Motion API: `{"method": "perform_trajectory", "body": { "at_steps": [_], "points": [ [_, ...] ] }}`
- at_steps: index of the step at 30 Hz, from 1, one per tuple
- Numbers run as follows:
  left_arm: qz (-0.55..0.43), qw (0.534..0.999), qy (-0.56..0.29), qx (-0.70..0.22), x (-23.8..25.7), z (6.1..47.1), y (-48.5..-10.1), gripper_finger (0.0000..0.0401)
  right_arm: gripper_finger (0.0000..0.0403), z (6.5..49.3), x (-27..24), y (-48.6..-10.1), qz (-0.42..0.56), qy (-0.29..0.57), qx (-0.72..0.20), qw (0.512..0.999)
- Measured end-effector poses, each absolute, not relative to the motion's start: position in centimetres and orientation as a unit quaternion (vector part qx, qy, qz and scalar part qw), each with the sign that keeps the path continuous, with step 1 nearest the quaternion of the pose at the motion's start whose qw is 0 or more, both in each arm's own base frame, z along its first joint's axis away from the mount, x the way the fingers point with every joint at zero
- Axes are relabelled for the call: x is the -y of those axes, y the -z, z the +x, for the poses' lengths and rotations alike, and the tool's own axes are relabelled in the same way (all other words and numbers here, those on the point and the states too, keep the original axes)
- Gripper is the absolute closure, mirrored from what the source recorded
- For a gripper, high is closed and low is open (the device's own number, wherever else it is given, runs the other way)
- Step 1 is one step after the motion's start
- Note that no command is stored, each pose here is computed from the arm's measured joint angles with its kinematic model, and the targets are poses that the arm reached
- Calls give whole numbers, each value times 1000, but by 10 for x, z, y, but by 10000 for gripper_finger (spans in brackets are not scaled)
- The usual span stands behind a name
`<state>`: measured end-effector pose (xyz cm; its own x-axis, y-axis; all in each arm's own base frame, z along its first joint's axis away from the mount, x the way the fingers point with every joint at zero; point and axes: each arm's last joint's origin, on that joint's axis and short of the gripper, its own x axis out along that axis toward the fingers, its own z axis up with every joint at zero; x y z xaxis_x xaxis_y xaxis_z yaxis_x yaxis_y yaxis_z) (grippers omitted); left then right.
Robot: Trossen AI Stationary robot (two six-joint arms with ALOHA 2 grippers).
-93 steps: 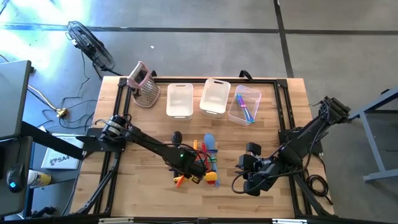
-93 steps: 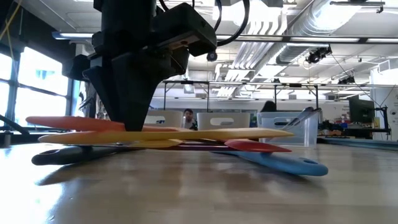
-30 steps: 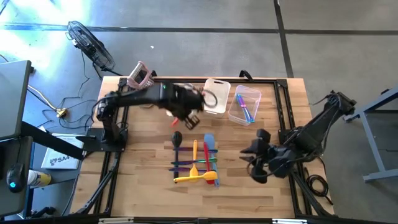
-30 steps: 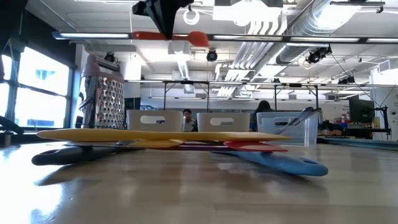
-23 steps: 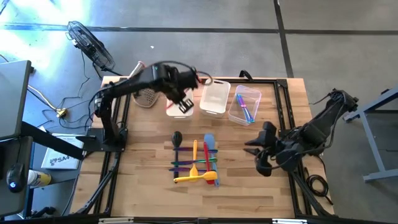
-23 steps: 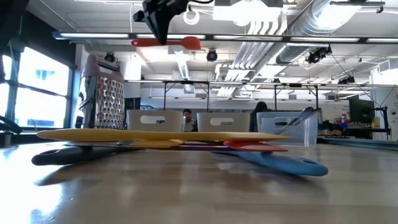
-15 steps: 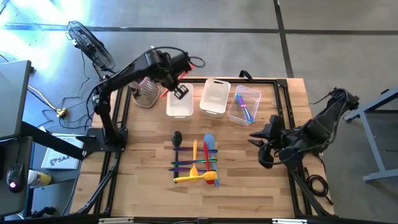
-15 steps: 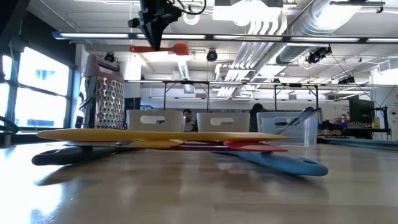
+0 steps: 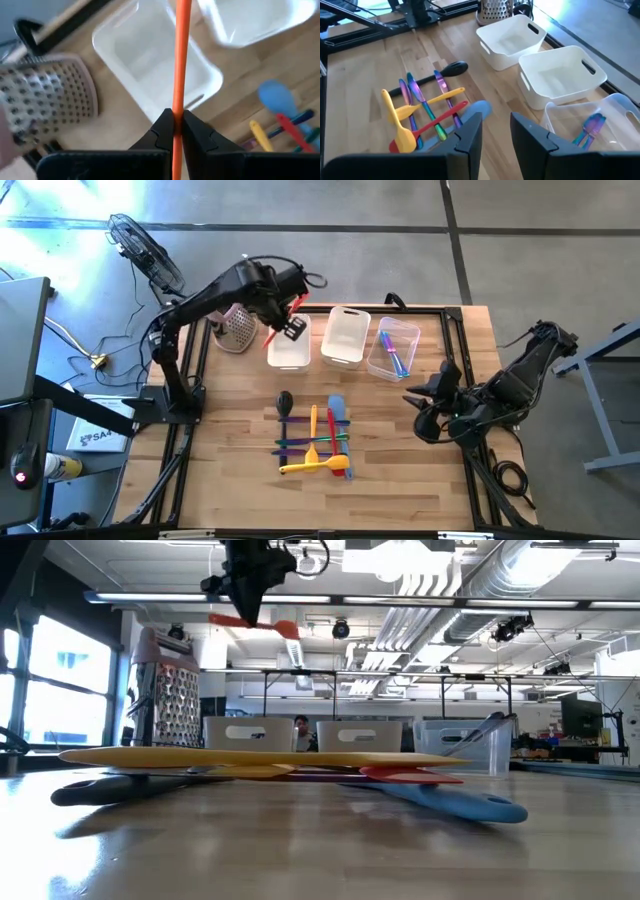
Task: Pick & Place Kitchen Items
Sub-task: Put the orange spatula into the left white bin
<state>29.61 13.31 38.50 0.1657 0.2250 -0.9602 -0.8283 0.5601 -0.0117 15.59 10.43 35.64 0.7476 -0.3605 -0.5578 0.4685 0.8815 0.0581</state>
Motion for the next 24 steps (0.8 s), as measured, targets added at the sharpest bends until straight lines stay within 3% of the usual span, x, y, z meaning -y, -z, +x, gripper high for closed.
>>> {"method": "perform_trajectory", "body": {
  "at_steps": [9,18,24],
  "points": [
    [-353,605,-333,-632,-140,294,-306,389,309,156,-104,-356,84,221,-279,931],
    [-416,628,-287,-592,-147,304,-284,389,309,156,-104,-356,86,217,-282,931],
    [-437,609,-304,-588,-165,301,-274,389,309,156,-105,-356,102,213,-286,929]
  ]
}}
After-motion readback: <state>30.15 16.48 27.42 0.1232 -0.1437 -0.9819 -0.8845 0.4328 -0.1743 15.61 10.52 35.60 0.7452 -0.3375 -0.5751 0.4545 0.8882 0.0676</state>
